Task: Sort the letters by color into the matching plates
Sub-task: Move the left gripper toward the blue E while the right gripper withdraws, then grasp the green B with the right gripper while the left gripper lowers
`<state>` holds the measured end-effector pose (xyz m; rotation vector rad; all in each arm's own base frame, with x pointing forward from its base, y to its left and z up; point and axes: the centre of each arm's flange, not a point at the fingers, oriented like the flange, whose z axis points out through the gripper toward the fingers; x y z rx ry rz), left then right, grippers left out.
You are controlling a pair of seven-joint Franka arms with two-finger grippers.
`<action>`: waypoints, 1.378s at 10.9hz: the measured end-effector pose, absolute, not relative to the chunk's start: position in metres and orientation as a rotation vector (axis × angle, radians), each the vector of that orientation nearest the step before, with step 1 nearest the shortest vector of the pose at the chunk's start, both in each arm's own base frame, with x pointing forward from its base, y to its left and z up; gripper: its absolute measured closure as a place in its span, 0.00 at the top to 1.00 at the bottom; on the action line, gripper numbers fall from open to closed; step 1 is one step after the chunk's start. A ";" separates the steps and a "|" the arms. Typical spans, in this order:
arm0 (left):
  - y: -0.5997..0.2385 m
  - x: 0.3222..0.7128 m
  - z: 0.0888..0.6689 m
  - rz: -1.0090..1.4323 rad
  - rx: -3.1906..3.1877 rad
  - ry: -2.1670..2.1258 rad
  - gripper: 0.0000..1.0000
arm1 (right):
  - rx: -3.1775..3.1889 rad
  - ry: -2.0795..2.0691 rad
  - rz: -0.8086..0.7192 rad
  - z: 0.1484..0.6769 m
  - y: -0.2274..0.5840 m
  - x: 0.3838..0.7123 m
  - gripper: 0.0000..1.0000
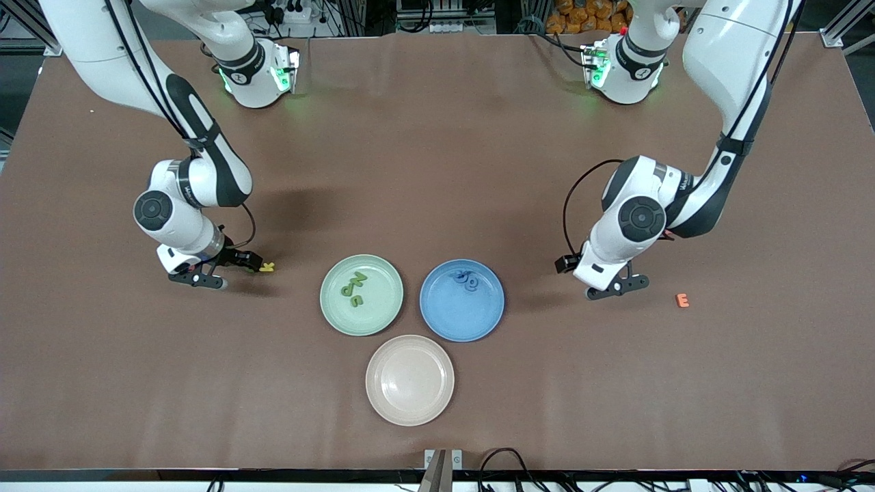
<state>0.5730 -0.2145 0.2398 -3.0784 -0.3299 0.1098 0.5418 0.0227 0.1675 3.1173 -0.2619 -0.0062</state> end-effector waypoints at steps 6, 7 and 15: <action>-0.184 0.519 0.240 0.079 -3.081 -0.134 1.00 | 3.121 -0.209 0.011 0.169 0.023 0.544 0.71; -0.172 0.514 0.243 0.081 -3.075 -0.103 1.00 | 3.122 -0.208 0.013 0.170 0.023 0.544 0.70; -0.088 0.505 0.218 -0.071 -3.017 0.363 1.00 | 3.124 -0.197 0.029 0.174 0.023 0.546 0.41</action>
